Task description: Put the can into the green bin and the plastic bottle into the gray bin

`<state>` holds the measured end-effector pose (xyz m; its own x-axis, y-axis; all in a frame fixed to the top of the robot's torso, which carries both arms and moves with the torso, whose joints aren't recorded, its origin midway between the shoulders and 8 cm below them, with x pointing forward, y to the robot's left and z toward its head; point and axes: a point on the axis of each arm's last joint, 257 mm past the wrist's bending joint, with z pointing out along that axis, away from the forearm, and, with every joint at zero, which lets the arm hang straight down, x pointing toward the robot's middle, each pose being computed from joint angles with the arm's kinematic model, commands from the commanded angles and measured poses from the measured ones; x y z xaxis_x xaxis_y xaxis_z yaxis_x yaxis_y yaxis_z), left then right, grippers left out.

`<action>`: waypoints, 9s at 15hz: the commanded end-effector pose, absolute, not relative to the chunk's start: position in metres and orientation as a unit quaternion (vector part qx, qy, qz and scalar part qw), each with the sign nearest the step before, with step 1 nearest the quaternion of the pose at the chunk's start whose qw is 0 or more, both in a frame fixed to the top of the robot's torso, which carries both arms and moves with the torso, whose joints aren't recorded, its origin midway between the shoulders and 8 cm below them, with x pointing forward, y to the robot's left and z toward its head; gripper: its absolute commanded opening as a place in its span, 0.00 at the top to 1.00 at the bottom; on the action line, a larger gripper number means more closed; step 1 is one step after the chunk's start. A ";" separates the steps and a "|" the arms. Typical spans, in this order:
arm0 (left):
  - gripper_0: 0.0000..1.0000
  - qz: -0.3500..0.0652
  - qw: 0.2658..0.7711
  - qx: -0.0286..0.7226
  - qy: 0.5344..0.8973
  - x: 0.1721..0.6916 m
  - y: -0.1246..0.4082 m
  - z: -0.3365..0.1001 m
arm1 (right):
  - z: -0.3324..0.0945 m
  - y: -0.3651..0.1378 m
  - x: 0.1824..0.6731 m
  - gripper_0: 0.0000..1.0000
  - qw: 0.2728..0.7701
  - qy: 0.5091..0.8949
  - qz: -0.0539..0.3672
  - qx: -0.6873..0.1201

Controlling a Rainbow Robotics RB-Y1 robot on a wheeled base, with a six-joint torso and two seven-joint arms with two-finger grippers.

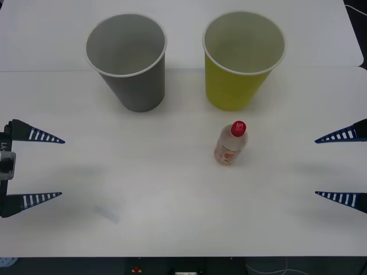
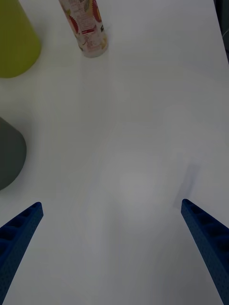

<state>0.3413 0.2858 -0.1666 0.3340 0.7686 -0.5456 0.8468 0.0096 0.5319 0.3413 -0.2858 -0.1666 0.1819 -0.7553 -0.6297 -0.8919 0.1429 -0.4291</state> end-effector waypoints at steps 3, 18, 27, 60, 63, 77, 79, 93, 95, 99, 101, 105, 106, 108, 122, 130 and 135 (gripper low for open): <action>0.00 -0.047 0.417 0.702 0.575 0.341 0.286 -0.167 | -0.163 -0.289 0.342 0.00 0.423 0.639 0.082 -0.637; 0.00 -0.047 0.417 0.702 0.575 0.341 0.286 -0.167 | -0.192 -0.281 0.349 0.00 0.480 0.654 0.127 -0.571; 0.00 -0.047 0.417 0.702 0.575 0.341 0.286 -0.167 | -0.215 -0.251 0.367 0.00 0.531 0.592 0.147 -0.588; 0.00 -0.047 0.417 0.702 0.575 0.341 0.286 -0.167 | -0.258 -0.118 0.466 0.84 0.629 0.568 0.268 -0.458; 0.00 -0.047 0.417 0.702 0.575 0.341 0.286 -0.167 | -0.258 -0.118 0.466 1.00 0.629 0.568 0.268 -0.458; 0.00 -0.047 0.417 0.702 0.575 0.341 0.286 -0.167 | -0.225 -0.128 0.438 1.00 0.548 0.596 0.300 -0.504; 0.00 -0.047 0.417 0.702 0.575 0.341 0.286 -0.167 | -0.218 -0.132 0.433 1.00 0.530 0.618 0.294 -0.501; 0.00 -0.047 0.417 0.702 0.575 0.341 0.286 -0.167 | -0.118 -0.110 0.388 1.00 0.437 0.751 0.297 -0.395; 0.00 -0.047 0.417 0.702 0.575 0.341 0.286 -0.167 | -0.103 -0.110 0.389 1.00 0.423 0.765 0.285 -0.393; 0.00 -0.047 0.417 0.702 0.575 0.341 0.286 -0.167 | -0.072 -0.109 0.392 1.00 0.402 0.775 0.237 -0.425; 0.00 -0.047 0.417 0.702 0.575 0.341 0.286 -0.167 | -0.055 -0.105 0.398 1.00 0.397 0.771 0.230 -0.442; 0.00 -0.047 0.417 0.702 0.575 0.341 0.286 -0.167 | -0.012 -0.087 0.412 1.00 0.369 0.778 0.224 -0.457; 0.00 -0.047 0.417 0.702 0.575 0.341 0.286 -0.167 | -0.005 -0.078 0.419 1.00 0.366 0.784 0.219 -0.452; 0.00 -0.047 0.417 0.702 0.575 0.341 0.286 -0.167 | 0.004 -0.057 0.440 1.00 0.362 0.784 0.210 -0.458; 0.00 -0.047 0.417 0.702 0.575 0.341 0.286 -0.167 | 0.038 0.120 0.573 1.00 0.419 0.793 0.150 -0.415; 0.00 -0.047 0.417 0.702 0.575 0.341 0.286 -0.167 | 0.023 0.140 0.580 1.00 0.429 0.786 0.133 -0.425; 0.00 -0.047 0.417 0.702 0.575 0.341 0.286 -0.167 | 0.024 0.149 0.582 0.00 0.442 0.774 0.138 -0.433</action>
<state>0.3413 0.2858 -0.1666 0.3340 0.7686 -0.5457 0.8468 0.0096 0.5318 0.5819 0.1476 0.0245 -0.2372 -0.5492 -0.8013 -0.7883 0.5908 -0.1716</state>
